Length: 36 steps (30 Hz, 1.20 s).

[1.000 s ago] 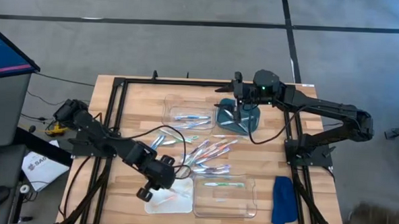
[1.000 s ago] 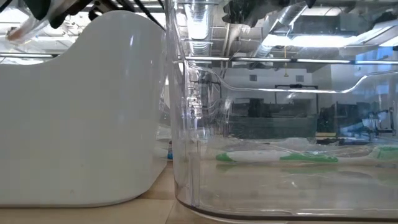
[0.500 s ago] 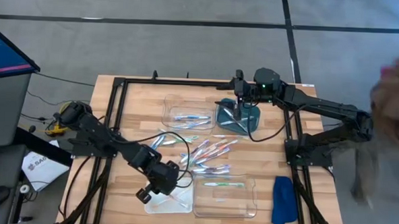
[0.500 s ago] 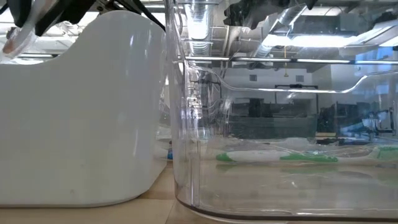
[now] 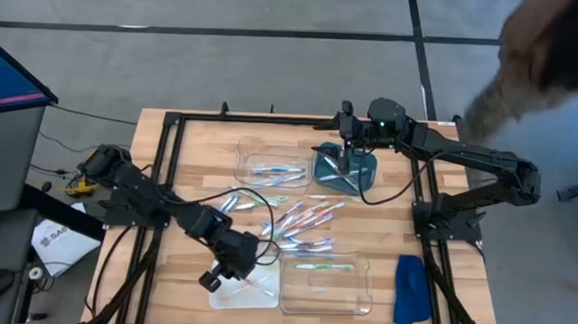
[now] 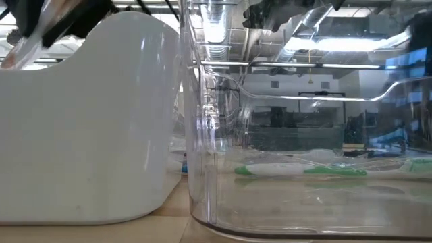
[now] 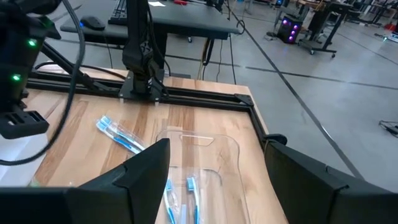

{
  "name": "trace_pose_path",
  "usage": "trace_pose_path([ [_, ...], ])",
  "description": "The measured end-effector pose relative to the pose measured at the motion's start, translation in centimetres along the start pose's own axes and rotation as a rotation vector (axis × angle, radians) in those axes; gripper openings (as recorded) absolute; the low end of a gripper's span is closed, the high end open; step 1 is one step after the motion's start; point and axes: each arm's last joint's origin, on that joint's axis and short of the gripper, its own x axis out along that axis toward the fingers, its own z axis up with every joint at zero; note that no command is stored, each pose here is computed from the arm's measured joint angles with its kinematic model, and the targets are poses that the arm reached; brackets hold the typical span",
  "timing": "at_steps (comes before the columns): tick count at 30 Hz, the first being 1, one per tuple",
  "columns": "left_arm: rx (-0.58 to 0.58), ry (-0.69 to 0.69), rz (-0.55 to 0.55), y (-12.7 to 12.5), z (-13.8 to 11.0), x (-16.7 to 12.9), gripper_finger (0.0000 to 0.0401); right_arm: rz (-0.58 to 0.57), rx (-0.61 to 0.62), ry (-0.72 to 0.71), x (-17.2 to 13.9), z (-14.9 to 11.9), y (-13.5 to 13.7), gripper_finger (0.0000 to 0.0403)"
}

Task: Pick & Place Toothbrushes
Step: Put the orange toothbrush into the white bin

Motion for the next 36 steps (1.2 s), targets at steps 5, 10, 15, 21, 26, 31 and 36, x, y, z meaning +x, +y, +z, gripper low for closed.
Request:
trace_pose_path([
  [5, -0.006, 0.035, -0.001, 0.3, -1.2, 0.8, 0.0026, -0.002, 0.000, 0.000, 0.0, 0.0, 0.0, 0.0255],
  [10, -0.015, 0.034, -0.023, 0.5, -1.4, 0.9, 0.0026, -0.014, 0.002, -0.002, -0.1, -0.1, -0.4, 0.0255],
  [15, 0.009, 0.033, -0.030, 0.5, -1.4, 0.9, 0.0026, -0.032, 0.008, 0.003, -0.2, -0.2, -0.9, 0.0255],
  [21, 0.008, 0.015, -0.025, 0.7, -1.3, 0.8, 0.0026, -0.035, 0.015, 0.022, -0.3, -0.4, -1.1, 0.0255],
  [26, 0.009, 0.011, -0.029, 0.7, -1.2, 0.8, 0.0026, -0.034, 0.015, 0.024, -0.3, -0.5, -1.0, 0.0255],
  [31, 0.009, 0.004, -0.053, 0.7, -1.3, 0.9, 0.0026, -0.034, 0.016, 0.024, -0.3, -0.5, -1.0, 0.0255],
  [36, -0.015, -0.036, -0.103, 1.6, -2.2, 1.6, 0.0026, -0.033, 0.015, 0.024, -0.3, -0.4, -1.0, 0.0255],
])
